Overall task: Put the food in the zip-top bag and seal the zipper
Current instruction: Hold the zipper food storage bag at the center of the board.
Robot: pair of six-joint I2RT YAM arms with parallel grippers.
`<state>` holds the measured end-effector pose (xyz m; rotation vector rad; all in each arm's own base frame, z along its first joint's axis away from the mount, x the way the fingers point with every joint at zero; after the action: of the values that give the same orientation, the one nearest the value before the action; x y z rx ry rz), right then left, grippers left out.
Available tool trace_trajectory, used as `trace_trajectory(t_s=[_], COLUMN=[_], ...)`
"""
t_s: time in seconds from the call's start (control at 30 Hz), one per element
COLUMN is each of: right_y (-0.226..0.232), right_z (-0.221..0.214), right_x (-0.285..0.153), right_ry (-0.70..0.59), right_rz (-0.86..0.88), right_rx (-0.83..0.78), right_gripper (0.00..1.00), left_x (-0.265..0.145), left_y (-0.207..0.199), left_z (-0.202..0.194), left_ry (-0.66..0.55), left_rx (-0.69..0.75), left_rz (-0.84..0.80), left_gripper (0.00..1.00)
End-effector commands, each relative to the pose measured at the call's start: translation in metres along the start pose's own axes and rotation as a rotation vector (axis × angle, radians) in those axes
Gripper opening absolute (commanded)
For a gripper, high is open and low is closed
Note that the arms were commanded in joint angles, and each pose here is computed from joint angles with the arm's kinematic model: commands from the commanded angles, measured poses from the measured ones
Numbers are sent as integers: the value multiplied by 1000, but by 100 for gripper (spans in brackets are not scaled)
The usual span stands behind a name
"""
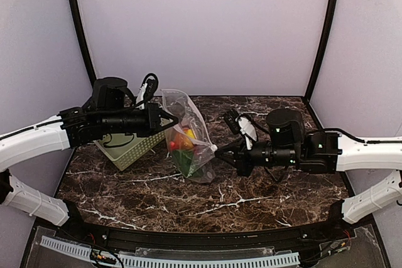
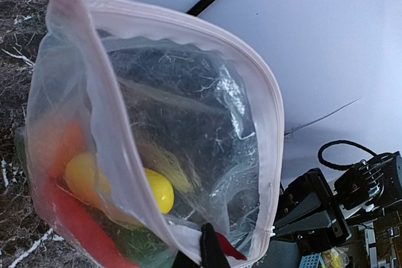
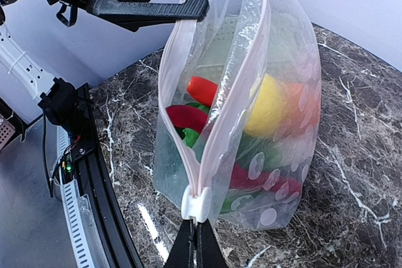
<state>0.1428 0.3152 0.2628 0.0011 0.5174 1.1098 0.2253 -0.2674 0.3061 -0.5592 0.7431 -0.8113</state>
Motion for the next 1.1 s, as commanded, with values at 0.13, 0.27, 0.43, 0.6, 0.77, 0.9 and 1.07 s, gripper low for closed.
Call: trace_trajectory(t_s=[0.13,0.27,0.43,0.6,0.77,0.9,1.07], right_y=[19,28,36,40,44,46,49], right_z=[64,93,102,91,82,79,80], right_x=[-22,-27,-19,-9,-7,-10,-17], right_ry=[-140,-183,-177,-127,-87,-75,-83], right_rz=[9,24,79,135,188,209,225], right_rx=[-124,-197,-227,-227,-218,-214,-215], right_gripper=[0,0,0,0,0,0,0], left_x=[-34,-50,-67,-95,-100,-86,-67], left_y=[-19,-27,-33,-51,-74,-86,-108], left_z=[23,27,22,26,26,21,16], left_ry=[-60,-59,-31,-68,-28,41,95], left_rx=[126,191,286,474,733,831,903], left_rz=[47,57,37,-26,-158,-285,-426], left_gripper=[1,3,24,56,65,65,61])
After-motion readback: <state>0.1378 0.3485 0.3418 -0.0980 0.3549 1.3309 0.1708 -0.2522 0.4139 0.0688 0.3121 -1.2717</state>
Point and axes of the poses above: each gripper's point midway between its finger pads, its own x axis out along the fingers, its own y axis along the line the jaws close on, z = x × y, the point moved 6 cm from there along -x, back along the fingers, and after that the axes turned 1 degree about x, right-handed, at the moved point
